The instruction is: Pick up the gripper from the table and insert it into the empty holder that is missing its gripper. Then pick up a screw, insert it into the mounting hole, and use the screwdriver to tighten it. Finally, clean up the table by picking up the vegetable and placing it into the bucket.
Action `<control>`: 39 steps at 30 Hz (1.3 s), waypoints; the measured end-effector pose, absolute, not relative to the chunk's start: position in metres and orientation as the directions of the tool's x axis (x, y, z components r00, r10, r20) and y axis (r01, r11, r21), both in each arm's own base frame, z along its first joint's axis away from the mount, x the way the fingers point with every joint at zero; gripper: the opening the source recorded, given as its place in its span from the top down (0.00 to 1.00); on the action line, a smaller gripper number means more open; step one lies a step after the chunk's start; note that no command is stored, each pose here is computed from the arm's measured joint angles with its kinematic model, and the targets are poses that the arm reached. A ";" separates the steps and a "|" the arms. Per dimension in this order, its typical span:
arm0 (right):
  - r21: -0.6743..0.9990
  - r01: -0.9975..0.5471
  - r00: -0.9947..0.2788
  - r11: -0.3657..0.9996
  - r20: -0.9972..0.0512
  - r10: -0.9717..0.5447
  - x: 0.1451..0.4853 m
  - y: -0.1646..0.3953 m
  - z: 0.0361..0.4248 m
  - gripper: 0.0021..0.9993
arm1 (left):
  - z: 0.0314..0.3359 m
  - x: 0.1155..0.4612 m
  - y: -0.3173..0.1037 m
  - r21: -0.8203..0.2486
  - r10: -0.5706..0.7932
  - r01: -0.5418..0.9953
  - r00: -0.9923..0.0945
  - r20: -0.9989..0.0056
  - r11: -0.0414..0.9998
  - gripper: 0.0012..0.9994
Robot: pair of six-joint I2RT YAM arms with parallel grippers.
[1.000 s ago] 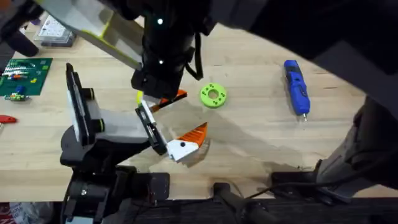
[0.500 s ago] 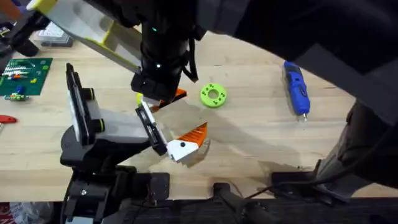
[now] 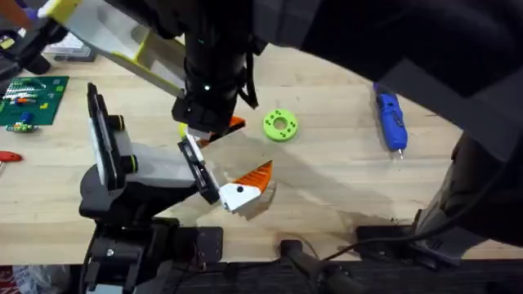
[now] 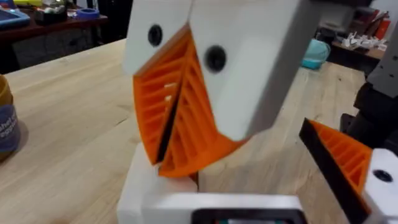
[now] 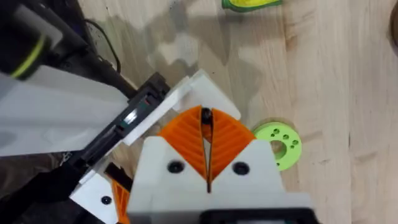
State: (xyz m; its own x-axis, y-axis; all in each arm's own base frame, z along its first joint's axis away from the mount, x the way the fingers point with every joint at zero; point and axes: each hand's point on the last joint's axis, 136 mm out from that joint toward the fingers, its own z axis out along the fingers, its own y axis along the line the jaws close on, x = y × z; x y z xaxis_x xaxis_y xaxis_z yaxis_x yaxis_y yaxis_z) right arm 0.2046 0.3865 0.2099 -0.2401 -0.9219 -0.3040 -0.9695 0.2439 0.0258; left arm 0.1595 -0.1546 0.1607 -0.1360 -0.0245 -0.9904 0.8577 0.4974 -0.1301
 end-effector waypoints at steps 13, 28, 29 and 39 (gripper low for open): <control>0.026 -0.970 -0.240 0.244 -0.305 -0.922 0.205 0.387 0.210 1.00 | 0.161 0.159 -0.155 -0.129 -0.024 0.858 -0.135 -0.990 0.497 0.00; 0.026 -0.970 -0.240 0.243 -0.298 -0.924 0.204 0.385 0.210 0.57 | 0.161 0.160 -0.155 -0.129 -0.024 0.858 -0.135 -0.991 0.498 0.00; 0.020 -0.969 -0.240 0.245 -0.295 -0.925 0.205 0.384 0.210 0.42 | 0.161 0.160 -0.155 -0.128 -0.024 0.858 -0.134 -0.991 0.498 0.00; -0.014 -0.964 -0.251 0.266 -0.290 -0.924 0.216 0.377 0.212 0.00 | 0.161 0.160 -0.154 -0.127 -0.024 0.857 -0.133 -0.991 0.499 0.00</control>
State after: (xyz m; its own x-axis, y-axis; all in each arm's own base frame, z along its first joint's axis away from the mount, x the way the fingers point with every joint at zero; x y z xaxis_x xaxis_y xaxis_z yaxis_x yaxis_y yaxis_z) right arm 0.2162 0.3770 0.2124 -0.2507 -0.9236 -0.2901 -0.9639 0.2660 -0.0139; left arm 0.1597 -0.1545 0.1609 -0.1333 -0.0237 -0.9908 0.8574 0.4987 -0.1272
